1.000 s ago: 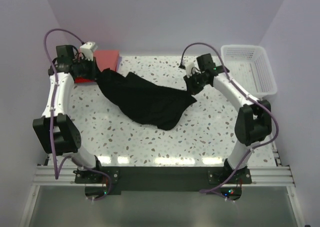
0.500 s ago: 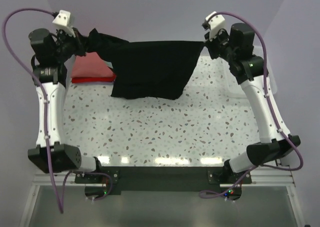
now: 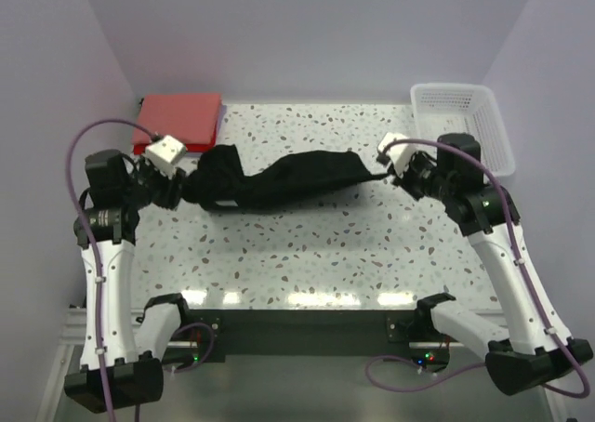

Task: Fold and stack the t-shirts
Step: Flatten the tshirt out

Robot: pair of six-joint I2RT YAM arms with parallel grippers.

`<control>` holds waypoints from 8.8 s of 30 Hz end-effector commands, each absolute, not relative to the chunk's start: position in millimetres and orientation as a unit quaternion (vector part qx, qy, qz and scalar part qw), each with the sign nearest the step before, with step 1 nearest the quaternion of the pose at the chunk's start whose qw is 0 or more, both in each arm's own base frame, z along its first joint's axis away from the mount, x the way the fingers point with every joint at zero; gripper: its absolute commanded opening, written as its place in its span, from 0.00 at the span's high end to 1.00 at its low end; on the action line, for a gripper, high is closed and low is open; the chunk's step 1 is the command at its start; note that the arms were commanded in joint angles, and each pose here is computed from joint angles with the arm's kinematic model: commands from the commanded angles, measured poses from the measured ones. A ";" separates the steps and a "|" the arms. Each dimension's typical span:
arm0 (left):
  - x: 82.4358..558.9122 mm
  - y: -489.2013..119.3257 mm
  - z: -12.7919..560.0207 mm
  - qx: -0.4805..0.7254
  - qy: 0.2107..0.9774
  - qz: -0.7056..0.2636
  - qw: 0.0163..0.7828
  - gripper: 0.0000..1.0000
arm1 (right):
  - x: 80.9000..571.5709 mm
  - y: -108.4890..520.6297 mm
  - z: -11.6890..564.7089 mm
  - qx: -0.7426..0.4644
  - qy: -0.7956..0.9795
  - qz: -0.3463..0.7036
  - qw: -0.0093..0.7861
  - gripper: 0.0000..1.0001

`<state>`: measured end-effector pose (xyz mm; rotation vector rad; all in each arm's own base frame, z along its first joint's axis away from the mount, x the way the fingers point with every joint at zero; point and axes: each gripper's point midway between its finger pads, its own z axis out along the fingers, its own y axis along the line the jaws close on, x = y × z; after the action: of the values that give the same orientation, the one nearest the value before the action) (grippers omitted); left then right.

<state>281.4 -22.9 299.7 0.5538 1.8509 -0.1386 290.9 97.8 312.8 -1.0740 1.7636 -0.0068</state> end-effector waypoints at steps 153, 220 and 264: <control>377.9 -51.2 48.1 0.225 0.939 -0.150 0.210 1.00 | 276.5 91.8 17.9 -0.250 0.954 0.165 -0.007 0.53; 245.0 12.7 150.2 0.288 0.933 -0.119 0.180 1.00 | 234.9 84.5 103.6 -0.368 0.905 0.206 0.056 1.00; 389.0 -2.0 38.6 -0.005 0.956 -0.279 0.091 0.69 | 261.2 99.9 97.4 -0.337 0.912 0.231 0.039 1.00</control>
<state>373.8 7.8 22.1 0.0021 2.9127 -0.7165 245.5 92.1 86.2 -1.0451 2.8519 0.7013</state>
